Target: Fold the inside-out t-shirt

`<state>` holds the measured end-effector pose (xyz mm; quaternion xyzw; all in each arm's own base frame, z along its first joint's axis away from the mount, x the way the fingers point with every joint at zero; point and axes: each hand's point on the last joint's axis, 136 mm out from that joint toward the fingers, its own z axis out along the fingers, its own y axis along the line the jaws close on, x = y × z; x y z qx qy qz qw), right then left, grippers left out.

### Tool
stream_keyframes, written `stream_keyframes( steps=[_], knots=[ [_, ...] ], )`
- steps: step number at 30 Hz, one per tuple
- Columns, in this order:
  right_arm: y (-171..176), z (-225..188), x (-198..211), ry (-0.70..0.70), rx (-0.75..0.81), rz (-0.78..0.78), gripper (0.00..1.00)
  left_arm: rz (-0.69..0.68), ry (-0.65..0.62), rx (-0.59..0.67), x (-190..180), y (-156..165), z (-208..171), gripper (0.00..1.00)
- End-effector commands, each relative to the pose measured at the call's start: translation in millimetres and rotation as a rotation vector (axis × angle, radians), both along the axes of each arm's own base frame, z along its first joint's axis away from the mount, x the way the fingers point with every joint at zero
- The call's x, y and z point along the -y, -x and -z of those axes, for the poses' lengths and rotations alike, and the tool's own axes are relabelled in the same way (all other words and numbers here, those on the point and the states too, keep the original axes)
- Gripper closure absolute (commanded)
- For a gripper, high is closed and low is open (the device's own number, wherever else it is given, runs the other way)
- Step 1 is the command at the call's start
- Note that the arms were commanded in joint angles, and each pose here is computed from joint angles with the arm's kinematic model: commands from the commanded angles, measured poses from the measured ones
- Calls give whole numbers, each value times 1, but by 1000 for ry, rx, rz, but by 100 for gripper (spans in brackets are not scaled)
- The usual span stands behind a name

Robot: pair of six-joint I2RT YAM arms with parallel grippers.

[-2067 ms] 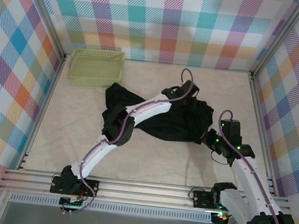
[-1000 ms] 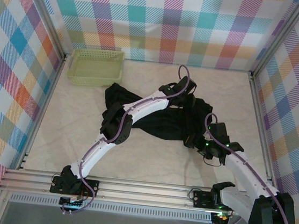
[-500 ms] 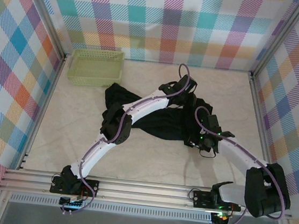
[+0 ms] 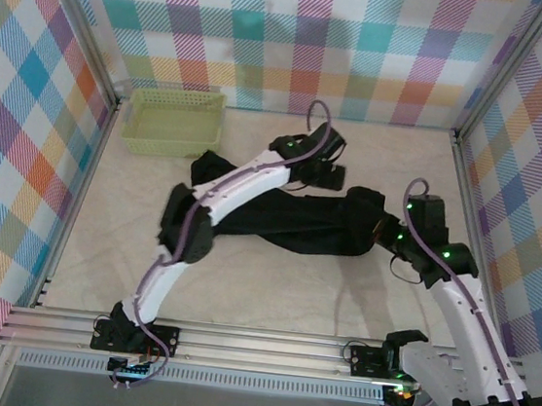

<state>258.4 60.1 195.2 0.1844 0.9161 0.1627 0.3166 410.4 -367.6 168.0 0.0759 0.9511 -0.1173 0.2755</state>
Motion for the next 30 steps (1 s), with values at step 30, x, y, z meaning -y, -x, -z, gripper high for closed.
stream_keyframes(
  steps=[30],
  knots=[
    [-3, 14, 31, -44, -73, 73, 100, -532, 297, -234, -194, 155, 105, 41]
  ],
)
